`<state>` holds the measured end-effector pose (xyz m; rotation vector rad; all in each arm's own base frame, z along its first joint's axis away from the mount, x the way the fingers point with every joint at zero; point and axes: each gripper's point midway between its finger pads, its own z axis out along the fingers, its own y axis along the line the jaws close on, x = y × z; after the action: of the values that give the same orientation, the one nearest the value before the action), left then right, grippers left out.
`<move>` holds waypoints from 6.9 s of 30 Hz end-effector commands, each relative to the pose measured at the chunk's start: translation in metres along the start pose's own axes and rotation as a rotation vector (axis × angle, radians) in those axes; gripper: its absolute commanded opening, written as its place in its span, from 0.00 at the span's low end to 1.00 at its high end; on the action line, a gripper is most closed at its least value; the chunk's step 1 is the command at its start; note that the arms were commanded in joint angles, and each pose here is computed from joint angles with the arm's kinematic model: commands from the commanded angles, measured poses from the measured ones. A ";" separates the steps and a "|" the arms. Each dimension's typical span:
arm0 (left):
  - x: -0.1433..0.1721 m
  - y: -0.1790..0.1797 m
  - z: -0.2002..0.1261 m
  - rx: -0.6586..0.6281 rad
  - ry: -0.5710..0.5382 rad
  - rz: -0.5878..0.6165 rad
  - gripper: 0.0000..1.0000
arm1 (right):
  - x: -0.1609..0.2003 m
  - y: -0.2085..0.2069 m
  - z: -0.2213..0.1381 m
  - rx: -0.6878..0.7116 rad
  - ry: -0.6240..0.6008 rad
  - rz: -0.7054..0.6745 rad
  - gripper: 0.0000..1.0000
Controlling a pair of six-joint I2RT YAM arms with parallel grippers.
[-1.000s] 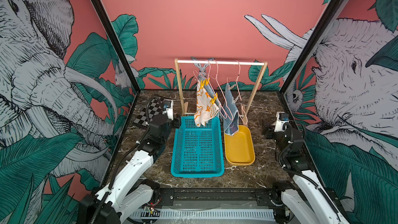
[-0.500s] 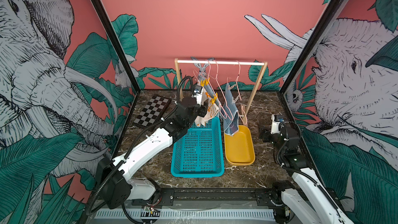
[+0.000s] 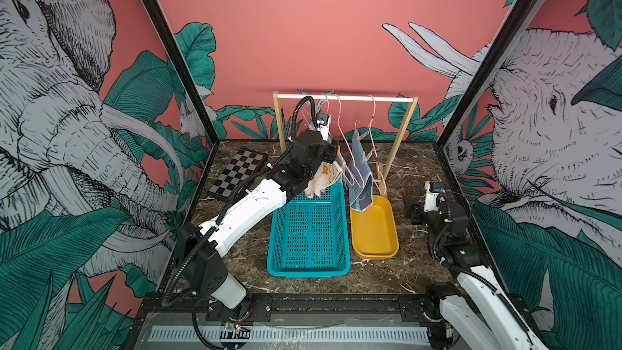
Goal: Remove the clothespins securing towels to the hanger
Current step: Pick up the hanger from the clothesline, then remove the clothespin from the hanger.
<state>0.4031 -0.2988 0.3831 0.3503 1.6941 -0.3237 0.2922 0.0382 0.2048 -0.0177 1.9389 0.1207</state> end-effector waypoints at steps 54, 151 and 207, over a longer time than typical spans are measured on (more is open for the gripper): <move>-0.025 0.045 0.055 -0.117 0.005 -0.031 0.40 | 0.005 0.003 0.004 -0.014 -0.010 -0.009 0.80; -0.089 0.054 -0.046 0.039 -0.077 0.093 0.00 | -0.031 0.022 -0.024 -0.120 -0.071 -0.009 0.77; -0.002 -0.009 -0.180 0.736 0.252 0.117 0.00 | -0.113 0.260 -0.122 -0.947 -0.038 -0.726 0.66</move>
<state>0.2449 -0.2216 0.4097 0.9927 1.8094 -0.7465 0.2039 0.2738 0.3593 -1.2611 1.6349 0.5517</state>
